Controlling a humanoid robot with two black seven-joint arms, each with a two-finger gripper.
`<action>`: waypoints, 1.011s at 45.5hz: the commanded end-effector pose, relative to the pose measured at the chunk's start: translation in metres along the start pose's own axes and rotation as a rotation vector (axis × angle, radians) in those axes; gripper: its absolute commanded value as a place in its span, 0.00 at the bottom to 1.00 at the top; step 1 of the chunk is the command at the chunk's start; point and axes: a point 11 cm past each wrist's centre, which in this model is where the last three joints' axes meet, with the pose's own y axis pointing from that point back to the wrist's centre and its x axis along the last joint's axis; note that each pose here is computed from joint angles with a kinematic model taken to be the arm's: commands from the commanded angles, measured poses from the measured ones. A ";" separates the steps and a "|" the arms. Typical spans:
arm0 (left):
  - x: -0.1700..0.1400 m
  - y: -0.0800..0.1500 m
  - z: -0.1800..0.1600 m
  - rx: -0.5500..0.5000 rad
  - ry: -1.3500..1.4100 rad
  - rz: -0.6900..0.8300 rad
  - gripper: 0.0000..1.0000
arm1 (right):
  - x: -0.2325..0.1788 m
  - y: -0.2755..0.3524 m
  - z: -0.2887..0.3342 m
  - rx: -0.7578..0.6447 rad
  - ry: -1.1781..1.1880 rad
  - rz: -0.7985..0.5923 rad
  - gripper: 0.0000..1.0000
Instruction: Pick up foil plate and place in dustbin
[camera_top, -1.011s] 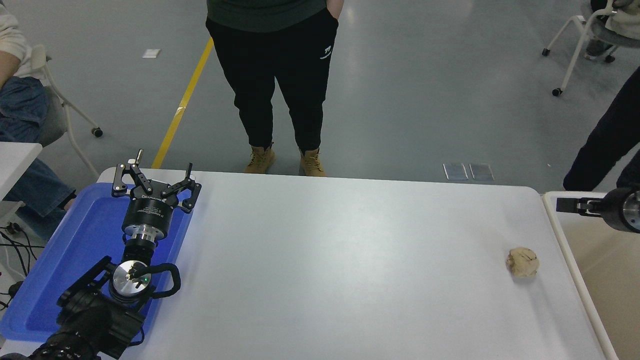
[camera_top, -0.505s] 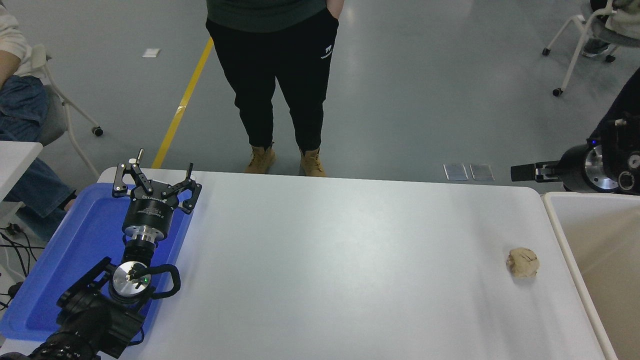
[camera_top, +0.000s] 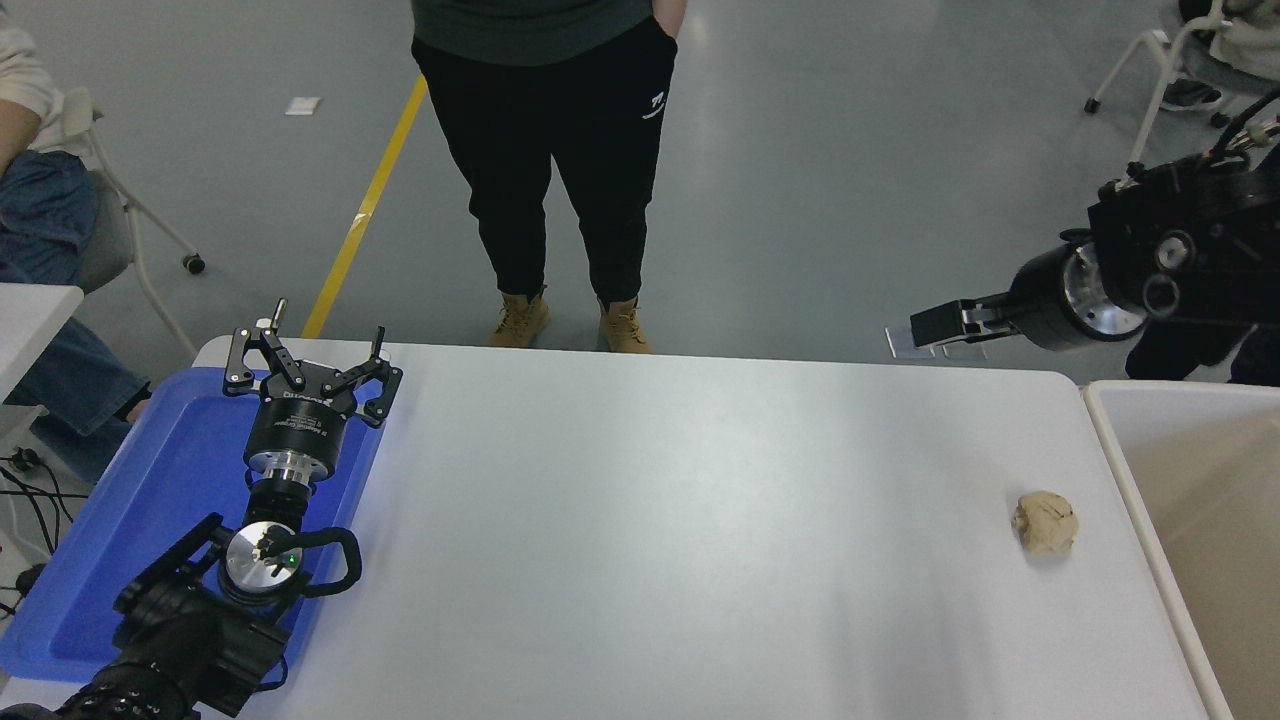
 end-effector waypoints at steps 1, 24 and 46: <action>0.000 0.000 0.000 0.000 0.000 0.000 1.00 | 0.008 0.010 -0.059 0.036 0.036 -0.081 1.00; 0.000 0.000 0.000 0.002 0.000 0.000 1.00 | 0.002 0.029 -0.088 0.079 -0.164 -0.275 1.00; 0.000 0.000 0.000 0.000 0.000 0.000 1.00 | 0.004 0.064 -0.062 -0.013 -0.097 -0.356 1.00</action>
